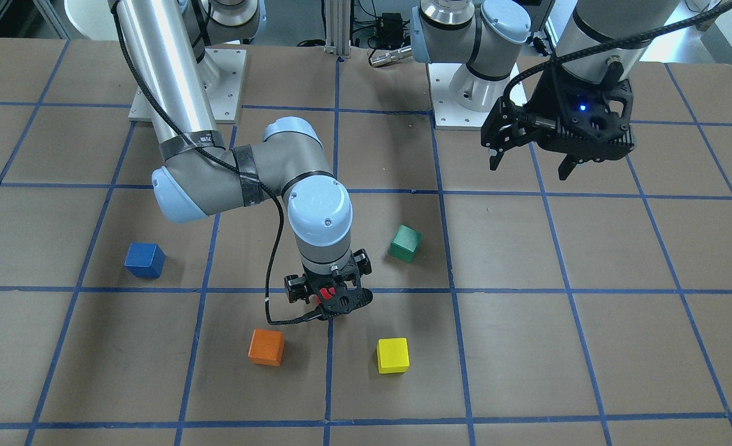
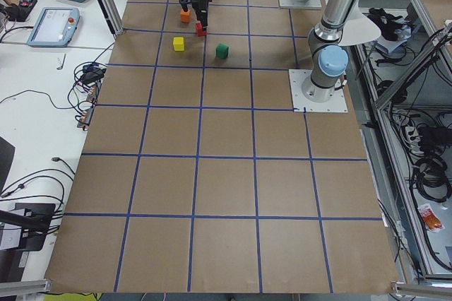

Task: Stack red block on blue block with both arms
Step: 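Reach the right gripper to the red cube and grasp it, then carry the red cube with the right gripper onto the blue cube, then open the right gripper and lift it off the stacked cubes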

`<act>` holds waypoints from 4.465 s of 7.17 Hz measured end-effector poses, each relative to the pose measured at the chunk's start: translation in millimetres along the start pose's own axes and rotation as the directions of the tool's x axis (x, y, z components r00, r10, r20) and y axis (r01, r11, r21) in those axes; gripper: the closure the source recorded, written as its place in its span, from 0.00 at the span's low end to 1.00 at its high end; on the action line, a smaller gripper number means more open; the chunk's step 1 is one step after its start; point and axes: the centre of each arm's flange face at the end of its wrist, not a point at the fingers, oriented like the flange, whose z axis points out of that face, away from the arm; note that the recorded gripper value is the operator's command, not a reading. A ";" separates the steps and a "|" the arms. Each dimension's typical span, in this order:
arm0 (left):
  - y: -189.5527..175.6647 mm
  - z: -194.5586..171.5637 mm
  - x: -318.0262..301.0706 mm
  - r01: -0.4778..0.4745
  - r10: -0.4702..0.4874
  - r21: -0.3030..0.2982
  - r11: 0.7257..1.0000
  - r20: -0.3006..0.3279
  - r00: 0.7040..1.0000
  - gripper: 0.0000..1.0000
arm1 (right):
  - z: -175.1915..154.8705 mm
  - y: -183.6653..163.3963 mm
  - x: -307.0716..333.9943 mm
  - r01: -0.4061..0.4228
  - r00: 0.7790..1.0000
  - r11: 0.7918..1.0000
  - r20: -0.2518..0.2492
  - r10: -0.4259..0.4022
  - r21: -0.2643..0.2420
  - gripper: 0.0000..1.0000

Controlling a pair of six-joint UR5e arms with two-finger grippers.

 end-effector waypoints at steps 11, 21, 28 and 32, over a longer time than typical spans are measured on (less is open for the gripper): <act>-7.2 -3.8 -1.4 0.004 -0.004 -0.016 1.000 0.019 1.000 0.00 | -156.8 54.2 199.2 -0.310 0.951 0.949 -0.012 0.310 -0.060 1.00; 8.1 -6.0 2.7 0.000 0.000 -0.011 1.000 0.018 1.000 0.00 | -83.1 168.3 318.2 -0.333 0.943 0.941 -0.052 0.330 -0.064 1.00; 11.6 -2.8 3.3 0.001 -0.001 -0.016 1.000 0.017 1.000 0.00 | -61.7 177.0 310.7 -0.325 0.946 0.941 -0.034 0.323 -0.097 1.00; 11.8 -2.3 3.3 0.002 -0.002 -0.017 1.000 0.017 1.000 0.00 | -59.5 177.6 310.3 -0.323 0.947 0.941 -0.033 0.321 -0.102 0.23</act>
